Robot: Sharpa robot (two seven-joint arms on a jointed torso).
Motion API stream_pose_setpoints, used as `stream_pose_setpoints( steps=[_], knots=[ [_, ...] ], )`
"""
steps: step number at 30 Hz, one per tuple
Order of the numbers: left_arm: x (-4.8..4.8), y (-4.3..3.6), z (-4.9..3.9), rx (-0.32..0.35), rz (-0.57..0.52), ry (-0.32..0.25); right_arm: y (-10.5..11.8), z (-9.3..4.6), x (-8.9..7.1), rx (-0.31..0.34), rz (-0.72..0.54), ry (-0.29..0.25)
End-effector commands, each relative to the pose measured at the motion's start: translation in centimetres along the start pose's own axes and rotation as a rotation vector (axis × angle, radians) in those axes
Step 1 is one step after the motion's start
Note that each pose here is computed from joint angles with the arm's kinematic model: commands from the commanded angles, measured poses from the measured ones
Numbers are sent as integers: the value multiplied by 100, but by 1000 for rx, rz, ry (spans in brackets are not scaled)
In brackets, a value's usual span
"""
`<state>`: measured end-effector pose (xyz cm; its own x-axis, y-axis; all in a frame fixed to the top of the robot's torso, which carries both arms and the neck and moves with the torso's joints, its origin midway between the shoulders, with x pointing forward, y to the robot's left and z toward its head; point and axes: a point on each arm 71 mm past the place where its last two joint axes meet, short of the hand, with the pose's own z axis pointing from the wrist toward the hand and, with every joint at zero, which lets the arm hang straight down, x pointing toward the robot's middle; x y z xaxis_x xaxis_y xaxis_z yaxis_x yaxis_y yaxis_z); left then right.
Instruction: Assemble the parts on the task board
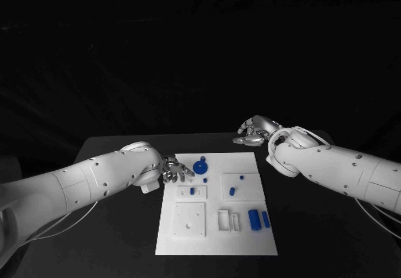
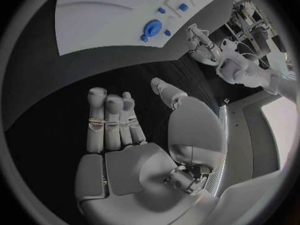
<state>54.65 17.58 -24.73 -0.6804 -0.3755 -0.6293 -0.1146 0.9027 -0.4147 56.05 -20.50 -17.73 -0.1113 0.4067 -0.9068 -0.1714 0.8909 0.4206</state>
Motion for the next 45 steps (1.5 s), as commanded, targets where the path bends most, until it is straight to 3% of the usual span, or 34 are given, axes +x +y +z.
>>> stream_pose_setpoints(
  steps=[1, 7, 17, 29, 37, 45],
  knots=[
    [-170, 36, -19, -21, -5, -7, 1, -4, 4, -6, -3, 6],
    [-395, 133, 17, -63, 17, -77, 5, -2, 4, -7, -2, 4],
    [-583, 128, 103, -91, 40, -147, 28, -4, 14, -13, 0, 5],
    [-569, 40, 227, -104, 55, -138, 59, -18, 19, -21, 4, 6],
    [-454, 62, 320, -120, 67, -133, 82, -25, 11, -27, 5, 4],
    [-446, 138, 354, -138, 62, -143, 109, -34, -21, -36, 7, -2]
  ],
)
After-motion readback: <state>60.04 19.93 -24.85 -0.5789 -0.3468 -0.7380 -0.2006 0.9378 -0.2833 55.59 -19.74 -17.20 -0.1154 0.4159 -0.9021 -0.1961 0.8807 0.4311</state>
